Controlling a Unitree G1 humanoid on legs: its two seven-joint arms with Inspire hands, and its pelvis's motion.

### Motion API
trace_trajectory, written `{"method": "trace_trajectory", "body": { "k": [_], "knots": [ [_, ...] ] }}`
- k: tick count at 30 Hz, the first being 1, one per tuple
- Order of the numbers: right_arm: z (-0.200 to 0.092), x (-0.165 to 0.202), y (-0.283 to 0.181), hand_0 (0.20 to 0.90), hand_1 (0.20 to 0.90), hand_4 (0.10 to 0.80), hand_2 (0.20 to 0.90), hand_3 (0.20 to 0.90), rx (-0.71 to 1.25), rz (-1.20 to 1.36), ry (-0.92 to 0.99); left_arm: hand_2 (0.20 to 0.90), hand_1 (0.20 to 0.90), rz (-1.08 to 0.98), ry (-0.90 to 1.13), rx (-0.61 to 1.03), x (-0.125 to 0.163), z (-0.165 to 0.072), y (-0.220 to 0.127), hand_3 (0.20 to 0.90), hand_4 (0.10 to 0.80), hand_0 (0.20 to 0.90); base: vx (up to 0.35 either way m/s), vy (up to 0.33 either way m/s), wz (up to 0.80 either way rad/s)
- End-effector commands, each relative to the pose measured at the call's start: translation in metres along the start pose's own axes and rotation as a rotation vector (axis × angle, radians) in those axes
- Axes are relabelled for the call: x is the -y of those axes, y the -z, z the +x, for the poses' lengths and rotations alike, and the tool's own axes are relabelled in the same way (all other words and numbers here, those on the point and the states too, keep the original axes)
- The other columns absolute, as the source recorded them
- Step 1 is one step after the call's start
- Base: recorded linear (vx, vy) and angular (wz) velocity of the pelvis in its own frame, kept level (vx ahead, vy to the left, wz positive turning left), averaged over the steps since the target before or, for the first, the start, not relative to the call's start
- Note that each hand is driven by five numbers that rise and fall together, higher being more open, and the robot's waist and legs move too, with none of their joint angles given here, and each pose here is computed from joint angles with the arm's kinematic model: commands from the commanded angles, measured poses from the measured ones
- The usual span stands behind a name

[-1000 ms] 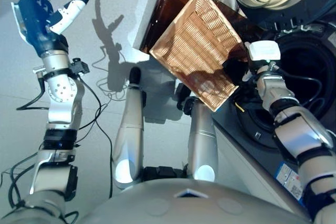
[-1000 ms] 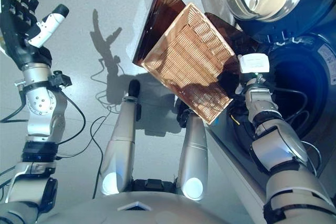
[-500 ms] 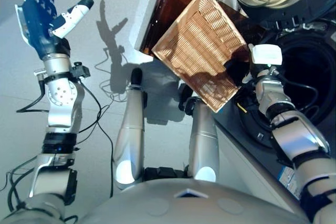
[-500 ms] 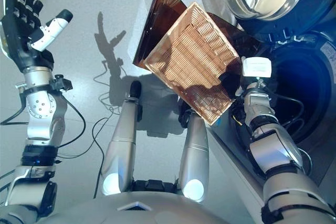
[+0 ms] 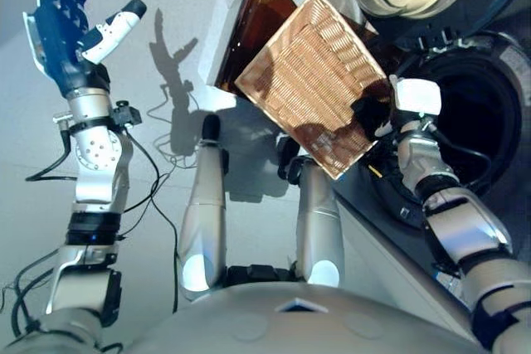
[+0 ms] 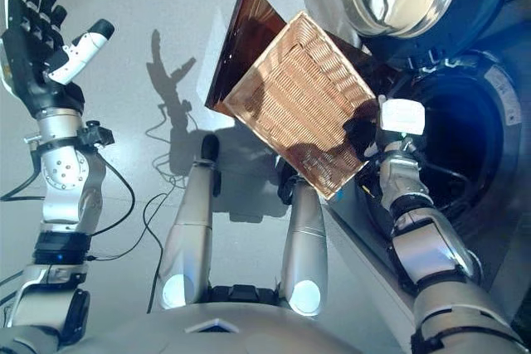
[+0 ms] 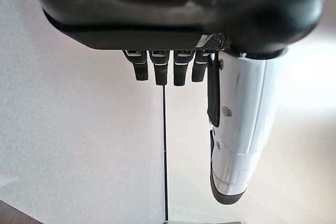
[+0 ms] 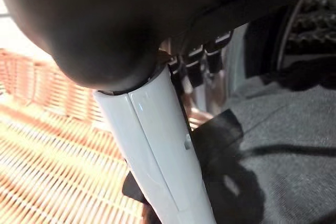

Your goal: Pick up the clothes and place them into the washing machine

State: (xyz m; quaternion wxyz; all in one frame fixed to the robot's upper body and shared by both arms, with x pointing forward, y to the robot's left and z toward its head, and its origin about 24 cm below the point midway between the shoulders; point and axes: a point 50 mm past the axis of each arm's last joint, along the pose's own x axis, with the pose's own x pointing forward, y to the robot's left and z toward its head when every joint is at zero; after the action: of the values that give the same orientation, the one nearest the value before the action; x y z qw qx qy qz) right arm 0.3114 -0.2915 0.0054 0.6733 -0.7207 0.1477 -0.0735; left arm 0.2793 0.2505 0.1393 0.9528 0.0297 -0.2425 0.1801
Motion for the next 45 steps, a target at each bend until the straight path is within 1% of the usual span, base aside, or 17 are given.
{"method": "trace_trajectory", "body": {
  "k": [1,4,5,6,10,14,17,21,28,31,41,44,45],
  "knots": [
    [-0.055,-0.065,0.048,0.900,0.900,0.800,0.900,0.900,-0.114,-0.044,-0.194,0.900,0.900,-0.011,-0.077,0.153,-0.014,-0.007,-0.019,0.900,0.800,0.900,-0.101,-0.001,0.04],
    [-0.053,-0.059,0.044,0.900,0.900,0.800,0.900,0.900,-0.101,0.035,-0.133,0.900,0.900,-0.002,-0.102,0.136,-0.018,-0.010,-0.015,0.900,0.800,0.900,-0.003,-0.015,0.00],
    [-0.051,-0.053,0.040,0.900,0.900,0.800,0.900,0.900,-0.078,0.066,-0.087,0.900,0.900,-0.003,-0.110,0.128,-0.019,-0.011,-0.013,0.900,0.800,0.900,0.055,-0.026,-0.01],
    [-0.051,-0.053,0.041,0.900,0.900,0.800,0.900,0.900,-0.079,0.065,-0.088,0.900,0.900,-0.003,-0.110,0.127,-0.018,-0.011,-0.013,0.900,0.800,0.900,0.068,-0.022,0.05],
    [-0.047,-0.034,0.028,0.900,0.900,0.800,0.900,0.900,0.009,0.136,-0.002,0.900,0.900,0.007,-0.128,0.106,-0.021,-0.012,-0.008,0.900,0.800,0.900,0.063,-0.022,0.04],
    [-0.049,-0.035,0.014,0.900,0.900,0.800,0.900,0.900,0.058,0.180,-0.021,0.900,0.900,-0.009,-0.120,0.079,-0.019,-0.013,-0.002,0.900,0.800,0.900,0.070,-0.013,-0.07],
    [-0.045,-0.026,0.000,0.900,0.900,0.800,0.900,0.900,0.114,0.209,0.009,0.900,0.900,-0.009,-0.122,0.080,-0.018,-0.012,-0.002,0.900,0.800,0.900,0.048,0.019,0.03],
    [-0.045,-0.025,-0.002,0.900,0.900,0.800,0.900,0.900,0.138,0.195,0.000,0.900,0.900,0.000,-0.138,0.087,-0.020,-0.011,-0.003,0.900,0.800,0.900,0.014,0.007,0.01],
    [-0.051,-0.037,0.009,0.900,0.900,0.800,0.900,0.900,0.107,0.115,-0.052,0.900,0.900,-0.001,-0.174,0.099,-0.024,-0.010,-0.006,0.900,0.800,0.900,0.001,-0.015,0.03],
    [-0.056,-0.051,0.019,0.900,0.900,0.800,0.900,0.900,0.052,0.081,-0.102,0.900,0.900,-0.003,-0.181,0.108,-0.025,-0.011,-0.008,0.900,0.800,0.900,0.000,0.000,0.00],
    [-0.061,-0.064,0.030,0.900,0.900,0.800,0.900,0.900,0.011,0.010,-0.170,0.900,0.900,0.005,-0.179,0.140,-0.025,-0.008,-0.015,0.900,0.800,0.900,-0.015,-0.030,0.00],
    [-0.066,-0.071,0.032,0.900,0.900,0.800,0.900,0.900,0.005,-0.005,-0.202,0.900,0.900,0.007,-0.171,0.150,-0.024,-0.009,-0.017,0.900,0.800,0.900,0.002,-0.062,0.03],
    [-0.072,-0.079,0.035,0.900,0.900,0.800,0.900,0.900,-0.012,-0.018,-0.237,0.900,0.900,0.007,-0.162,0.151,-0.023,-0.009,-0.018,0.900,0.800,0.900,-0.001,-0.056,0.03]
  ]
}}
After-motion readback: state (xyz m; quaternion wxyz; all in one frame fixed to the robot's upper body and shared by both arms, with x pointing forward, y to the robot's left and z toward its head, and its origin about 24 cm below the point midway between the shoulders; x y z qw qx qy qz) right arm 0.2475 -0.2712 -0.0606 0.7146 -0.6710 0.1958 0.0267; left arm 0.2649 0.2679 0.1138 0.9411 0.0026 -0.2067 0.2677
